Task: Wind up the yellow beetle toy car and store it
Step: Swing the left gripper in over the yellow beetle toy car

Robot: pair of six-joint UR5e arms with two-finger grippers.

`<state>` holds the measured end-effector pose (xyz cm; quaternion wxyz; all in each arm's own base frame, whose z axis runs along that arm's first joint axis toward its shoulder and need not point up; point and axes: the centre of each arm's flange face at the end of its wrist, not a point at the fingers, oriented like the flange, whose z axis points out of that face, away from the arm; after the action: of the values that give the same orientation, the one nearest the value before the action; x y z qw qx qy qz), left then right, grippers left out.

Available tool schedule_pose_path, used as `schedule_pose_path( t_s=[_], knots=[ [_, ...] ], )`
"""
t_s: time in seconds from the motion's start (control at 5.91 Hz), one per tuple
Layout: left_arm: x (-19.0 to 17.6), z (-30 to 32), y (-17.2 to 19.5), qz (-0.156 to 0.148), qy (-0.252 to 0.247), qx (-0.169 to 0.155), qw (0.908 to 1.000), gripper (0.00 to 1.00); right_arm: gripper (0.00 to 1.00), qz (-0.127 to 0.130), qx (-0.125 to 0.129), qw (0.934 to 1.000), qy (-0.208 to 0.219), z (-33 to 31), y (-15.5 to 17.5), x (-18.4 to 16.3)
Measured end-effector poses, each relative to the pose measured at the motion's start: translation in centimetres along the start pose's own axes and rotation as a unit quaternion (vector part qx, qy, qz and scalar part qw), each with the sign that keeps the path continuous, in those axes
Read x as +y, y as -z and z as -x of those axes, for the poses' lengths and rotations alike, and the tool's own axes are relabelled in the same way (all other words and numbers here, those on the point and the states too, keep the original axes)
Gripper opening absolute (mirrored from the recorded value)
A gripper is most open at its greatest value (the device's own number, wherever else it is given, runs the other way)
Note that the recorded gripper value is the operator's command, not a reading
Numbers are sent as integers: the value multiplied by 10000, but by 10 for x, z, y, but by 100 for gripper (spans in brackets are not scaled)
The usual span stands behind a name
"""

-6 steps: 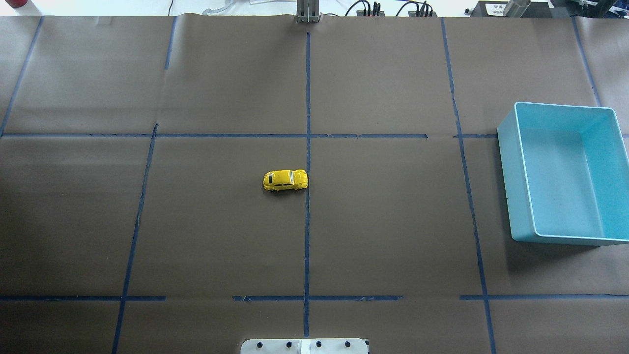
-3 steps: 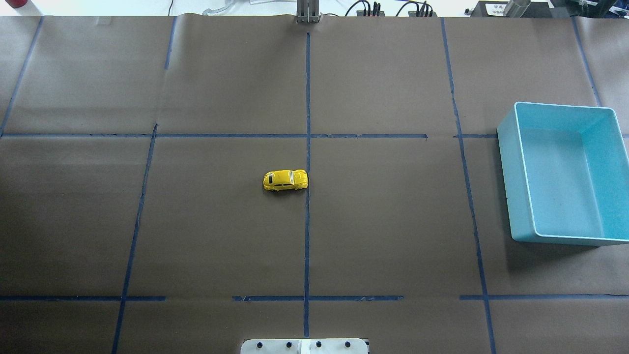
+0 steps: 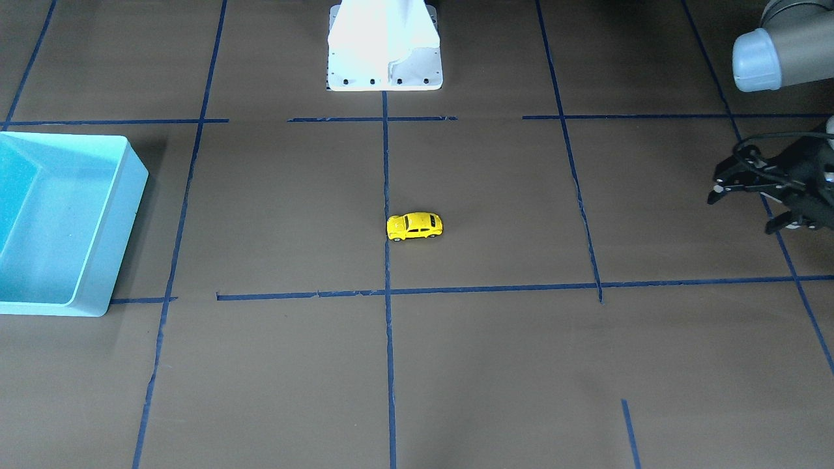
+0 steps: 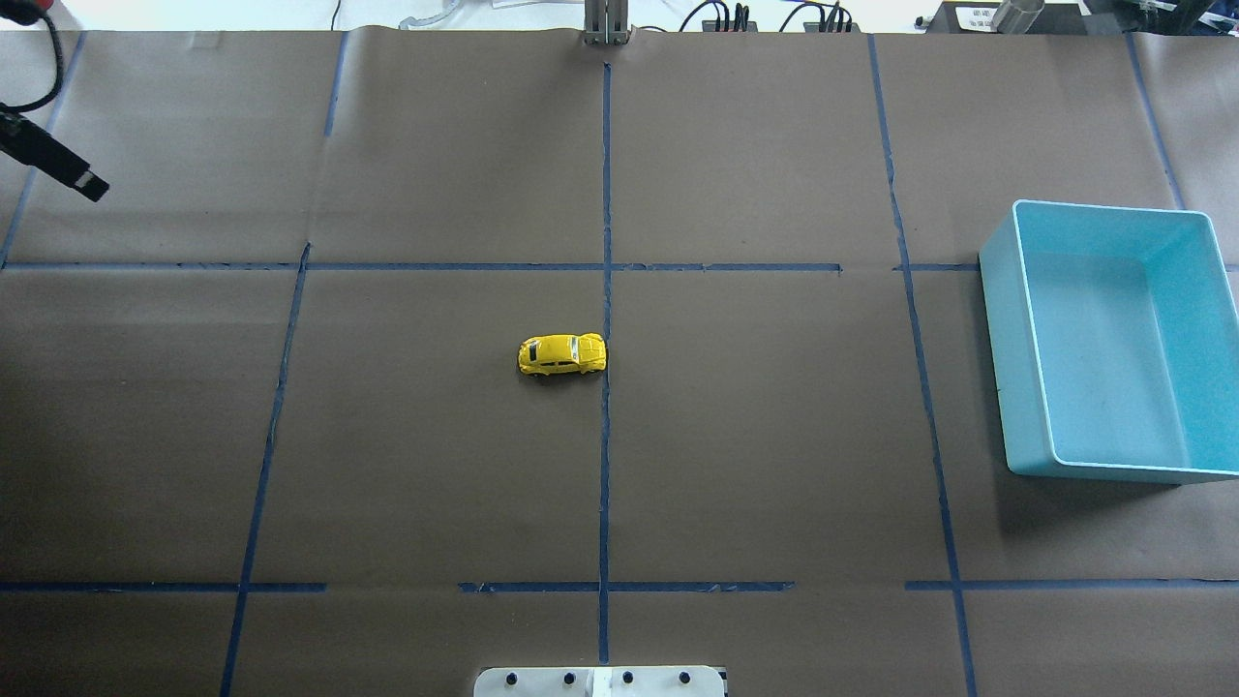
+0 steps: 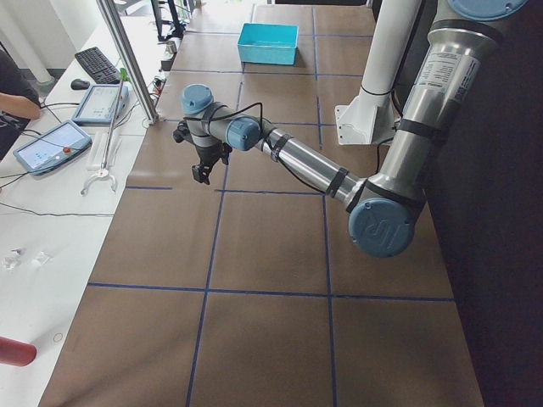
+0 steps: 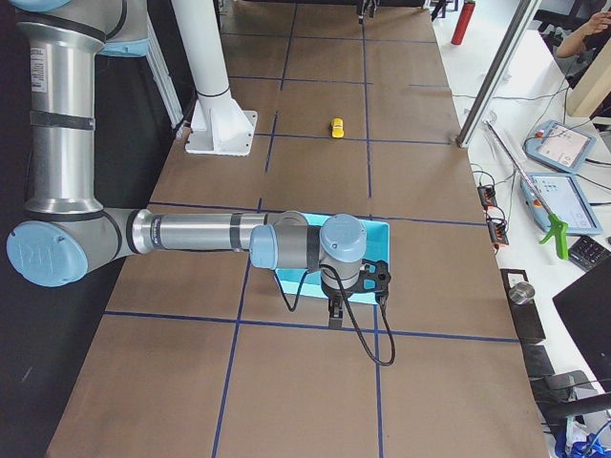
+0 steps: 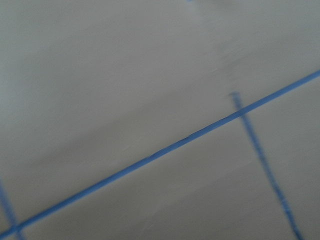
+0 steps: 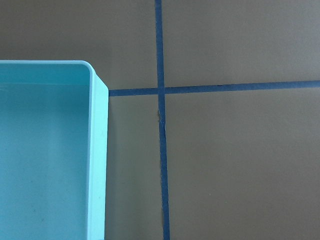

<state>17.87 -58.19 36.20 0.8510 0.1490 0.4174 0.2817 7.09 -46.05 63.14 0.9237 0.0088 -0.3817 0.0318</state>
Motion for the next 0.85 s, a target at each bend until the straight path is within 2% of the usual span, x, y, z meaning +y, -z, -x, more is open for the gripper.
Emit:
schedule_pose_path(
  t_s=[0.17,0.34,0.51,0.85],
  knots=[
    [-36,-66,-22,1,-626,243,9977,100,100,1,-3,10000,2,0,0,0],
    [-56,-127,-50,-37,-1249,526,9908,100,100,4,-7,10000,0,0,0,1],
    [-70,-179,-72,-151,-1795,791,9805,100,100,8,-10,10000,-4,0,-1,1],
    [-120,-272,-80,-396,-2478,1158,9611,100,100,9,-1,10000,-9,-1,-1,1]
  ],
)
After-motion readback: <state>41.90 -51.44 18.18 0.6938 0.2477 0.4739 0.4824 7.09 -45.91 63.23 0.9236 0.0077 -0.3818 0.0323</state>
